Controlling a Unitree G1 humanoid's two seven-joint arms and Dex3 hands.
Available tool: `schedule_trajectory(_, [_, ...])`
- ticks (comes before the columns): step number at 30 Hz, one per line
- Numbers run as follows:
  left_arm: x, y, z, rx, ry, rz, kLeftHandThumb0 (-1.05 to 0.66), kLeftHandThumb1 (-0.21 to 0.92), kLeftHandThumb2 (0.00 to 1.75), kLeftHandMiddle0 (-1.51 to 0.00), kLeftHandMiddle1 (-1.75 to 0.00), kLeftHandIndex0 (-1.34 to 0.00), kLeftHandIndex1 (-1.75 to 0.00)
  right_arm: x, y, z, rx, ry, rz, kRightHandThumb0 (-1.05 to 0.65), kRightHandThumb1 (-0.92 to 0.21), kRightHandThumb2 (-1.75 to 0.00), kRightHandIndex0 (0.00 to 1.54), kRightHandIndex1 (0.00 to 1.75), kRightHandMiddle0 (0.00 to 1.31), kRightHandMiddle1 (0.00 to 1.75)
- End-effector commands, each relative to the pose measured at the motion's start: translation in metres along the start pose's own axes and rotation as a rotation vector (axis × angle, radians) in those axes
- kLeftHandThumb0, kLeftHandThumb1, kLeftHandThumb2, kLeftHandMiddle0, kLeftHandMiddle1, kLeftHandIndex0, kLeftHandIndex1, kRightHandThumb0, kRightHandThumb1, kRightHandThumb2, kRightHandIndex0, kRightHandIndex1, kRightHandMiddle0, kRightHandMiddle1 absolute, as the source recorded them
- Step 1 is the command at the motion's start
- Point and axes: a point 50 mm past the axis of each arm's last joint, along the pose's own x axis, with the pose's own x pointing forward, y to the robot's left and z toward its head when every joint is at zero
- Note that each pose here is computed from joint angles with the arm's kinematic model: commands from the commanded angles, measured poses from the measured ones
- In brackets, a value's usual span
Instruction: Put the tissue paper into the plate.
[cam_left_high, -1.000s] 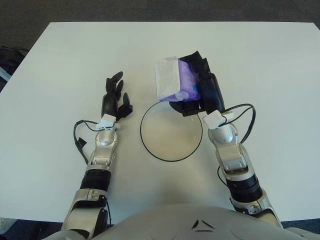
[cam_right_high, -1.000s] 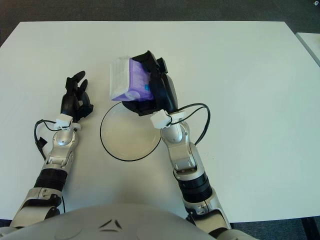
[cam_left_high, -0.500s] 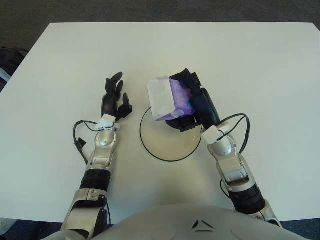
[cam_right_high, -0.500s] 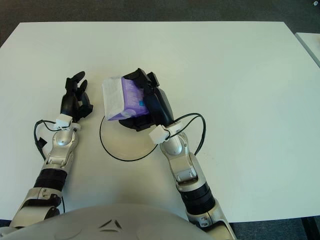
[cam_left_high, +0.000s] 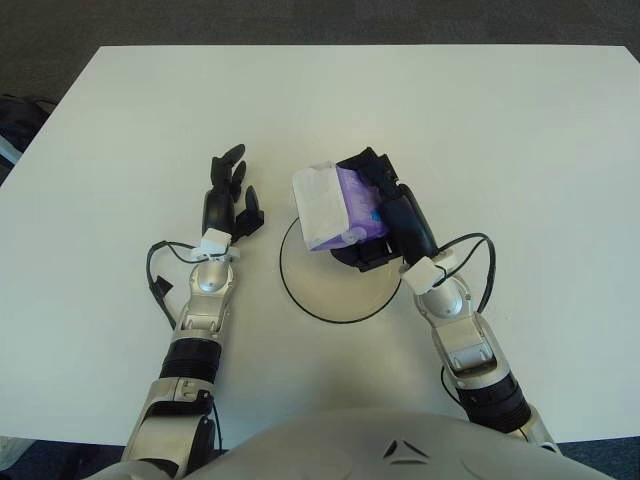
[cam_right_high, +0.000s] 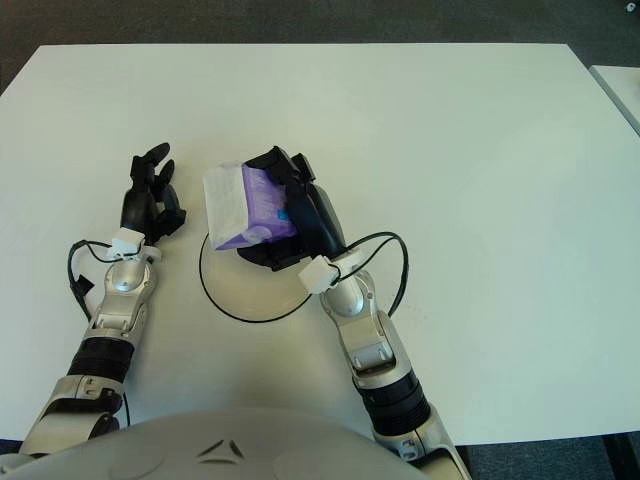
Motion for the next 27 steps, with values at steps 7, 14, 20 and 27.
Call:
schedule_trajectory(7, [-0.0423,0.0009,-0.0446,0.034,0.242,-0.017,-0.71,0.92,0.90,-0.35,0.00,0.00,-0.83,-0.0056,0.0019,-0.0007,0.008,-0.004,0.021,-0.46,-0.32,-1.30,1.17,1.75,0.60,1.75])
schedule_trajectory(14, [-0.0424,0.0009,-0.0444,0.043,0.235,-0.019,-0.72,0.92,0.91,-0.34,0.00,0.00,-0.83,-0.0070,0.0023,-0.0016,0.009,0.004,0.040,-0.46,-0.34,-1.28,1.17,1.75,0.58,1.75])
schedule_trajectory(20, [-0.0425,0.0007,-0.0442,0.045,0.233,-0.022,-0.71,0.92,0.92,-0.34,0.00,0.00,-0.83,-0.0079,0.0021,-0.0023,0.001,0.011,0.053,-0.46,-0.35,-1.27,1.16,1.75,0.58,1.75])
schedule_trajectory(27, [-0.0432,-0.0002,-0.0440,0.045,0.233,-0.023,-0.71,0.92,0.93,-0.34,0.00,0.00,-0.83,-0.0081,0.0007,-0.0026,-0.012,0.005,0.062,-0.45,-0.35,-1.27,1.16,1.75,0.57,1.75])
